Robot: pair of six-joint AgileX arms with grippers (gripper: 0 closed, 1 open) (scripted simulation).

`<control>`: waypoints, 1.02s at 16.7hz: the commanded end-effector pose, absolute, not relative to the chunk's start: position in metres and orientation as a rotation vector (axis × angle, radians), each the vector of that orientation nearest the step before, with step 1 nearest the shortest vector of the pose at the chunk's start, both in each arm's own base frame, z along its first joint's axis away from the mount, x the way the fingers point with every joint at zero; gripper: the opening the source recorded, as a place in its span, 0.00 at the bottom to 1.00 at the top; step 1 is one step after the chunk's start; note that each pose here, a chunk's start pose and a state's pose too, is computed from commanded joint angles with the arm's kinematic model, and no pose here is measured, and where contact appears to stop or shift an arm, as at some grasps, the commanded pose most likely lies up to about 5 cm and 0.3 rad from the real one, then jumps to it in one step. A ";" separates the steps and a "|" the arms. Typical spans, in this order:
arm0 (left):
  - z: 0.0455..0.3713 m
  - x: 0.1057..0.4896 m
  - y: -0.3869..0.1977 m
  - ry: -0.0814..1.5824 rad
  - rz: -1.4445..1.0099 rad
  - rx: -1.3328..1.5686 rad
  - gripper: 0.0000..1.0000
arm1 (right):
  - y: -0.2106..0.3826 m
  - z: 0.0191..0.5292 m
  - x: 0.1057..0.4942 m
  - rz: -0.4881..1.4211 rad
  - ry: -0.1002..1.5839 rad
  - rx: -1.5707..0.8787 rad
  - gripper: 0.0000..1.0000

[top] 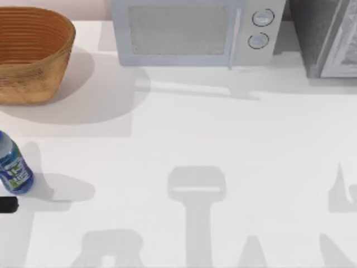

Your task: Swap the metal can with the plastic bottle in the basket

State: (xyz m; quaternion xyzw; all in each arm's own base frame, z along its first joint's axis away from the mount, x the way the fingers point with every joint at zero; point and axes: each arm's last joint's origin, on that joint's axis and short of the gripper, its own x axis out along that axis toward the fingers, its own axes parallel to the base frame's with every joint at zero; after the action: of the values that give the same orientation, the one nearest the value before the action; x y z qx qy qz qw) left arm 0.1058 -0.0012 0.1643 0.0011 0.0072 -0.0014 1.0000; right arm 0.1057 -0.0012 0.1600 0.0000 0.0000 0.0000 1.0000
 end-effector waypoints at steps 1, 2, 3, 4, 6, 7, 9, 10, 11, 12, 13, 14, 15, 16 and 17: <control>0.161 0.106 -0.001 0.004 -0.001 0.001 0.00 | -0.001 0.160 0.106 0.000 0.000 0.000 1.00; 0.160 0.106 -0.001 0.000 0.000 0.000 0.00 | -0.001 0.160 0.106 0.000 0.000 0.000 1.00; 0.160 0.106 -0.001 0.000 0.000 0.000 0.00 | -0.001 0.160 0.106 0.000 0.000 0.000 1.00; 0.160 0.106 -0.001 0.000 0.000 0.000 0.00 | -0.001 0.160 0.106 0.000 0.000 0.000 1.00; 0.159 0.106 -0.001 0.006 0.001 0.002 0.00 | -0.001 0.160 0.106 0.000 0.000 0.000 1.00; 0.159 0.106 -0.001 0.006 0.001 0.002 0.00 | -0.001 0.160 0.106 0.000 0.000 0.000 1.00; 0.160 0.107 -0.001 0.020 -0.005 0.001 0.00 | -0.001 0.160 0.106 0.000 0.000 0.000 1.00; 0.161 0.109 -0.001 0.031 -0.013 0.000 0.00 | -0.001 0.160 0.106 0.000 0.000 0.000 1.00; 0.163 0.110 -0.002 0.042 -0.026 -0.001 0.00 | -0.001 0.160 0.106 0.000 0.000 0.000 1.00; 0.166 0.113 -0.003 0.052 -0.045 -0.002 0.00 | -0.001 0.160 0.106 0.000 0.000 0.000 1.00; 0.170 0.116 -0.004 0.059 -0.068 -0.004 0.00 | -0.001 0.160 0.106 0.000 0.000 0.000 1.00; 0.175 0.119 -0.005 0.064 -0.097 -0.005 0.00 | -0.001 0.160 0.106 0.000 0.000 0.000 1.00; 0.182 0.124 -0.007 0.066 -0.131 -0.006 0.00 | -0.001 0.160 0.106 0.000 0.000 0.000 1.00; 0.189 0.130 -0.009 0.065 -0.171 -0.006 0.00 | -0.001 0.160 0.106 0.000 0.000 0.000 1.00; 0.197 0.136 -0.012 0.062 -0.214 -0.007 0.00 | -0.001 0.160 0.106 0.000 0.000 0.000 1.00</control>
State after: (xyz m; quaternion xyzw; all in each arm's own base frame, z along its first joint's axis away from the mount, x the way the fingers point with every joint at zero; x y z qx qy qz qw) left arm 0.1363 -0.0121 0.1969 -0.0033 0.0308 -0.1066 0.9938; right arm 0.1057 -0.0012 0.1600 0.0000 0.0000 0.0000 1.0000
